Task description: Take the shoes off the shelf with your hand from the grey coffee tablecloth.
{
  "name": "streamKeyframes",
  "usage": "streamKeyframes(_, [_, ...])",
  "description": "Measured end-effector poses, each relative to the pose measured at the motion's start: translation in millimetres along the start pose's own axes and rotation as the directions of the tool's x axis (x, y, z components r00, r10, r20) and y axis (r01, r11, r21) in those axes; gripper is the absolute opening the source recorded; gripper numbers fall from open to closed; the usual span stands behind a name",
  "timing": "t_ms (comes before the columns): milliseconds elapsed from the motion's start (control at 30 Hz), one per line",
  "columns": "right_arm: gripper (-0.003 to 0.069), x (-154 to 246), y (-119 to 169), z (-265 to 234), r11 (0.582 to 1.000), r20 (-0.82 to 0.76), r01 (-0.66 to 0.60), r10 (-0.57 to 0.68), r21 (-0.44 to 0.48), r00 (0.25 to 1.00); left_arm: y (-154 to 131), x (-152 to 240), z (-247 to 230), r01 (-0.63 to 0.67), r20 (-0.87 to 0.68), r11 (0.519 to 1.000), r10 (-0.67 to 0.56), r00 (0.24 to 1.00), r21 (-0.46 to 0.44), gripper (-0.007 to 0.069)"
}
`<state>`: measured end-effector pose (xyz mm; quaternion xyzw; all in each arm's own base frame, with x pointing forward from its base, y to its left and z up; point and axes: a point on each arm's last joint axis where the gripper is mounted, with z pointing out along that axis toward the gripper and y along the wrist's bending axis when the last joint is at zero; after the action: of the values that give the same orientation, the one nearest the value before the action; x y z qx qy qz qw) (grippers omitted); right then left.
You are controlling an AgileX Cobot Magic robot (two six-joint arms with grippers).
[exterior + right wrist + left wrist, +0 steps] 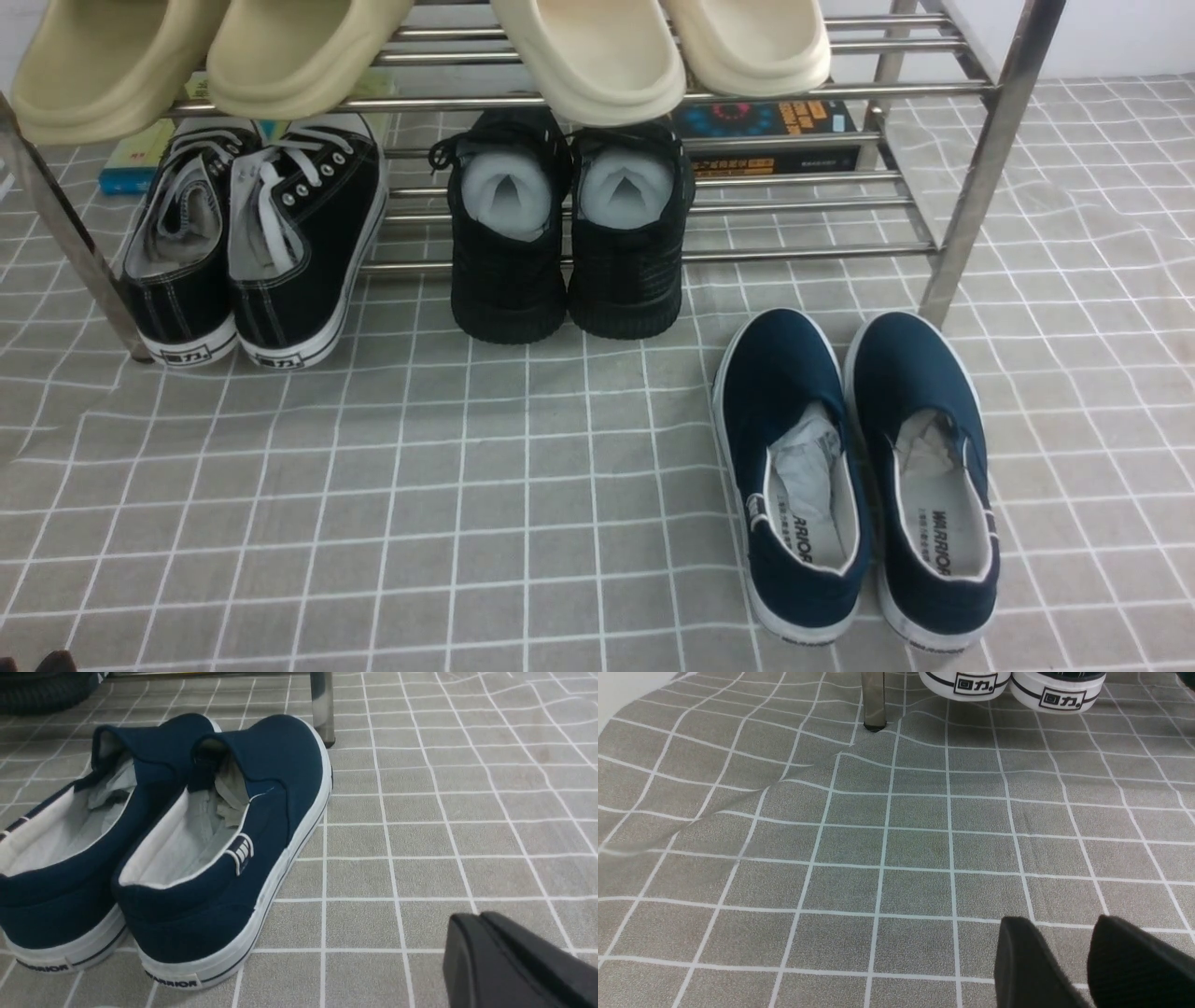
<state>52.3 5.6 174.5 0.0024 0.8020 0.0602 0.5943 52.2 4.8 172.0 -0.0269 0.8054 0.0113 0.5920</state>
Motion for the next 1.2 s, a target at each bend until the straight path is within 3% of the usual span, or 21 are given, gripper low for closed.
streamKeyframes(1200, [0.0031, 0.2, -2.6, -0.4, 0.999, -0.009, 0.012, -0.011, 0.043, 1.0, 0.0, 0.0, 0.0, 0.0, 0.0, 1.0, 0.0, 1.0, 0.0, 0.024])
